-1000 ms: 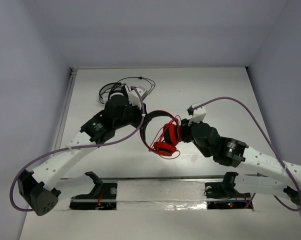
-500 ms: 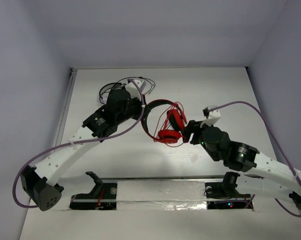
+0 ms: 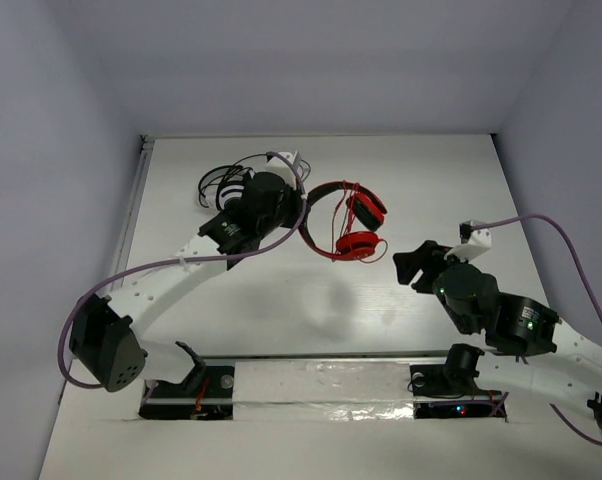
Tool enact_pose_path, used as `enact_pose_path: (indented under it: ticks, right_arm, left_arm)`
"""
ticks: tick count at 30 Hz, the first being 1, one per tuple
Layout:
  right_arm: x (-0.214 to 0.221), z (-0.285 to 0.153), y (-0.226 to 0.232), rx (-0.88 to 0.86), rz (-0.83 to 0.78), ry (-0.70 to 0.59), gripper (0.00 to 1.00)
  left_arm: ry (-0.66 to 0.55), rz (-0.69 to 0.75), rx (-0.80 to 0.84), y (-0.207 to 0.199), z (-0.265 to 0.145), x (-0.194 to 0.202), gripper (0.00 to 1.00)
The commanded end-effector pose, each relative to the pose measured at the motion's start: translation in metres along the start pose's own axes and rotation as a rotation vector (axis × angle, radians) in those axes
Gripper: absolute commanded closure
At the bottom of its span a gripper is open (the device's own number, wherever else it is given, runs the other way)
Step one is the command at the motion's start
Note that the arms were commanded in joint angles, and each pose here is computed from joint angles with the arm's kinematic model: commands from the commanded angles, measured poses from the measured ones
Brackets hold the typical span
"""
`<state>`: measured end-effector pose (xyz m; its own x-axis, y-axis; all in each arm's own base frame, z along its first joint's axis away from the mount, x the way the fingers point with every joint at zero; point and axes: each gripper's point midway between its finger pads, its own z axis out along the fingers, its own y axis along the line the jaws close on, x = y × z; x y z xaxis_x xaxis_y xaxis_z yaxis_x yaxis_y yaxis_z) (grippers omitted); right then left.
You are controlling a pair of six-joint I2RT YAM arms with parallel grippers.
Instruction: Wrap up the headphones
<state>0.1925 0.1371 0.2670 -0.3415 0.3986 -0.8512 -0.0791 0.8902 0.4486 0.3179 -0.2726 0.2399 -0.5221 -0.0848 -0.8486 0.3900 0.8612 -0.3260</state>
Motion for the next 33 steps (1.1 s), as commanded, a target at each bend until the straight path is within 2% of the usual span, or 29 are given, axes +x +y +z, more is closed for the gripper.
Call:
enact_pose_path:
  ticks: [1, 4, 5, 7, 8, 9, 10, 17, 25, 33]
  right_arm:
    - [-0.015, -0.007, -0.004, 0.018, 0.051, -0.029, 0.37]
    - [-0.015, -0.010, -0.001, -0.010, 0.042, -0.020, 0.46]
    - [-0.016, -0.011, 0.000, -0.016, 0.042, -0.020, 0.57]
    - [-0.019, -0.012, 0.000, -0.028, 0.040, -0.030, 0.69]
    - [-0.021, -0.013, 0.000, -0.032, 0.045, -0.038, 0.85]
    - [-0.023, -0.014, 0.000, -0.037, 0.048, -0.045, 0.94]
    - [-0.029, -0.017, 0.000, -0.046, 0.055, -0.064, 0.98]
    - [-0.049, -0.024, -0.006, -0.048, 0.105, -0.136, 0.99]
    - [-0.043, -0.016, -0.006, -0.024, 0.095, -0.143, 0.96]
    - [-0.035, -0.010, -0.003, -0.032, 0.120, -0.140, 0.95]
  left_arm:
    - [-0.149, -0.089, 0.116, -0.032, 0.008, -0.044, 1.00]
    - [-0.143, -0.101, 0.124, -0.035, 0.020, -0.041, 1.00]
    - [-0.152, -0.109, 0.129, -0.036, 0.024, -0.043, 1.00]
    - [-0.144, -0.116, 0.121, -0.034, 0.034, -0.037, 1.00]
    - [-0.154, -0.124, 0.112, -0.033, 0.037, -0.038, 1.00]
    - [-0.153, -0.127, 0.107, -0.032, 0.041, -0.036, 1.00]
    - [-0.141, -0.126, 0.097, -0.029, 0.049, -0.029, 1.00]
    - [-0.082, -0.123, 0.117, -0.034, 0.092, -0.007, 1.00]
    - [-0.040, -0.070, 0.098, -0.049, 0.139, 0.009, 1.00]
    - [-0.048, -0.009, -0.019, -0.033, 0.187, 0.020, 1.00]
